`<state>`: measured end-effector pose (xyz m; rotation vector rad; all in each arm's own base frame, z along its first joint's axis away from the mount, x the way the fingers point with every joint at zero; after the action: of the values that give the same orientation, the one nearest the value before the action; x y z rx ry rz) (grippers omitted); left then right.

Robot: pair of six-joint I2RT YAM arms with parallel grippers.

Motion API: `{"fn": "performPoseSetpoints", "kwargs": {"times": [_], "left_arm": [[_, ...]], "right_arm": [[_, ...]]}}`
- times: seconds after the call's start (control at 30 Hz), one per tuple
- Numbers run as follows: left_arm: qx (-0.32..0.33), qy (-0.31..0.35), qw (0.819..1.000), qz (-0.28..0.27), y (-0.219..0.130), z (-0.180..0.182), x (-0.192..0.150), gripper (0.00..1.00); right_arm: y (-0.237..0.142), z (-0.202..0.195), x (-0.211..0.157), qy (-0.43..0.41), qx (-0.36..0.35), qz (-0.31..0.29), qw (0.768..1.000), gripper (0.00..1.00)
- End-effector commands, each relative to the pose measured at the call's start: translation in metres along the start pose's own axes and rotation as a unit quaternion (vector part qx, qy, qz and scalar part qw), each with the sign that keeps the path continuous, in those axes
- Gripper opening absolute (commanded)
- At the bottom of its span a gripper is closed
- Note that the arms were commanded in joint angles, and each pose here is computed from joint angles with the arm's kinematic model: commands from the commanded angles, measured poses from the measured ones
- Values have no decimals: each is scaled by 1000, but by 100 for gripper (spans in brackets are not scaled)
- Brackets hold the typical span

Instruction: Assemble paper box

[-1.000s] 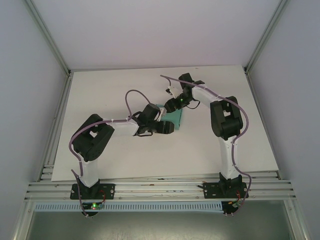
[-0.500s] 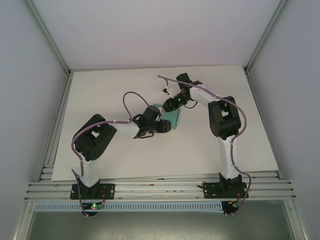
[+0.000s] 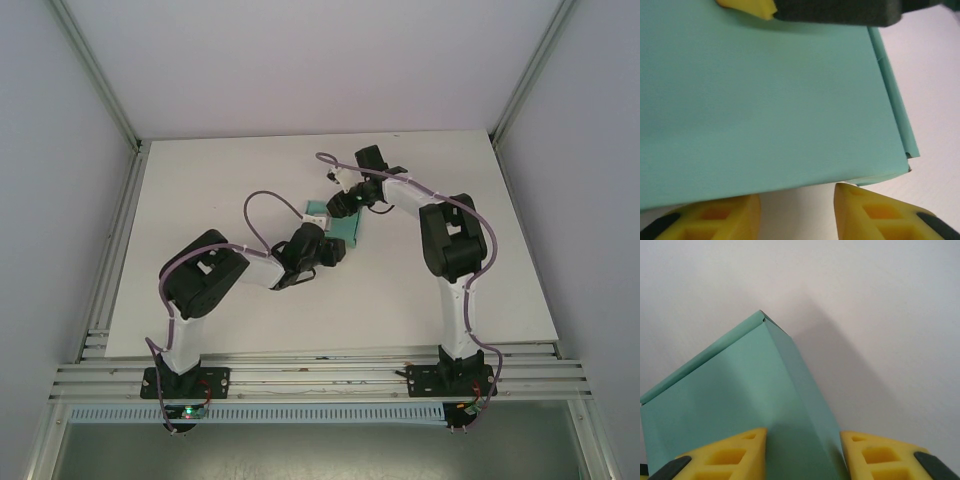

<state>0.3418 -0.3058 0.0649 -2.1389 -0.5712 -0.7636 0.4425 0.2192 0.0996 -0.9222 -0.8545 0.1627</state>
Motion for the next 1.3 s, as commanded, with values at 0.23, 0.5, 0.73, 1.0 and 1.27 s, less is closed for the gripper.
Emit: {"fn": "performPoseSetpoints", "kwargs": {"times": [0.23,0.5,0.73,1.0,1.27], "left_arm": [[-44,-16,999,-16,-12,4,-11,50],[20,-8,999,32,-42,0,-11,55],[59,-6,995,78,-49,-2,-8,71],[75,-9,993,92,-66,-3,-5,78],[87,0,992,92,-96,-9,6,99]], "right_arm": [[23,39,-46,115,34,152,981,39],[30,31,-52,122,17,144,982,40],[20,22,-39,121,-8,113,986,47],[10,10,-26,129,-54,82,987,63],[-26,-6,3,131,-111,-2,985,78]]}}
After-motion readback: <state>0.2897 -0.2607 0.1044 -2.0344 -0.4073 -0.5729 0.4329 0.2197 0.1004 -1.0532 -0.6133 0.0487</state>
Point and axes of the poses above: each hand's point on the last joint's axis, 136 mm out from that joint toward the fingers, its own y axis out along the fingers, its own z axis along the line the jaws close on, x = y × z, the point moved 6 cm from there along -y, back along the fingers
